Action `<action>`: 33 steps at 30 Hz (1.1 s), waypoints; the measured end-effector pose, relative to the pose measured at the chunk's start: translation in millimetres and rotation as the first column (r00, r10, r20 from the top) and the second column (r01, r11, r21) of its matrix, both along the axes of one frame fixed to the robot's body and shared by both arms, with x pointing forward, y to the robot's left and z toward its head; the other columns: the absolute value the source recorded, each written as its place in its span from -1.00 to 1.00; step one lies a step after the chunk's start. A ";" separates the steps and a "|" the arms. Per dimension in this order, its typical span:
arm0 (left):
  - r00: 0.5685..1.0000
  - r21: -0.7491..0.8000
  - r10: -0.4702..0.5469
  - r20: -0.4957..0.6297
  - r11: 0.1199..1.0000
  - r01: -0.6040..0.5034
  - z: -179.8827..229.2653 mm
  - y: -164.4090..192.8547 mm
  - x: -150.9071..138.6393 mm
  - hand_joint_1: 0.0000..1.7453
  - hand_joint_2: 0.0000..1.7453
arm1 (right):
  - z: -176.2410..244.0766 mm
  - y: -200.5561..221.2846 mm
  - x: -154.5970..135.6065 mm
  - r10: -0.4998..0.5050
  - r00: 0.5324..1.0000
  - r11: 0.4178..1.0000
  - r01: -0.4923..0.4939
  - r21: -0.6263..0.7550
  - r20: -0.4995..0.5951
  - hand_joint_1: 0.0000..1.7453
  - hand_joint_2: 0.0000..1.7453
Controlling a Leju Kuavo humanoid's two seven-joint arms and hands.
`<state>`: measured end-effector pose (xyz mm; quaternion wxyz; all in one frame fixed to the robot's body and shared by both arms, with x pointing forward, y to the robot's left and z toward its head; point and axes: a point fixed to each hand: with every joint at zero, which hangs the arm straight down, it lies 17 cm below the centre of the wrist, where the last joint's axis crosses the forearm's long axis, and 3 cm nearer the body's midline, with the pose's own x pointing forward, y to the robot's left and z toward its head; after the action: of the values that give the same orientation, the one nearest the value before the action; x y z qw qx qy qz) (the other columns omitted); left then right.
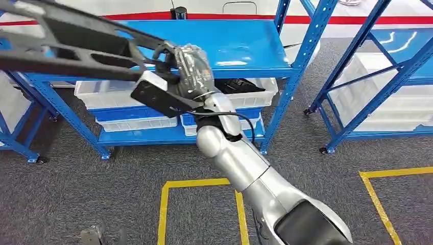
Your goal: Take the parts from the cabinet and place them on the table.
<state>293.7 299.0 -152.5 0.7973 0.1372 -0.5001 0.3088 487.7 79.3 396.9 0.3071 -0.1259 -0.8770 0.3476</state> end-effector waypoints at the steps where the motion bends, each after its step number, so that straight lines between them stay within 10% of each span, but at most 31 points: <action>1: 1.000 -0.005 -0.027 0.008 1.000 0.027 2.1 -3.8 6.6 -1.00 1.00 | -2.8 -16.3 7.2 -0.040 0.999 0.999 0.040 0.014 -0.007 1.00 1.00; 12: 0.980 0.000 -0.192 0.048 0.981 0.193 13.5 -30.6 35.1 -1.00 1.00 | -50.3 -149.2 32.6 -0.269 0.957 0.949 0.283 0.137 -0.107 1.00 1.00; 33: 0.925 -0.001 -0.379 0.015 0.925 0.379 9.0 -74.5 38.0 -1.00 1.00 | -104.1 -312.4 -8.7 -0.502 0.849 0.804 0.529 0.273 -0.167 1.00 1.00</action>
<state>331.7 224.5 -143.5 0.8386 0.0343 -0.5223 0.1506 479.0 -233.1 292.8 0.4433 -0.2947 -0.8387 0.1147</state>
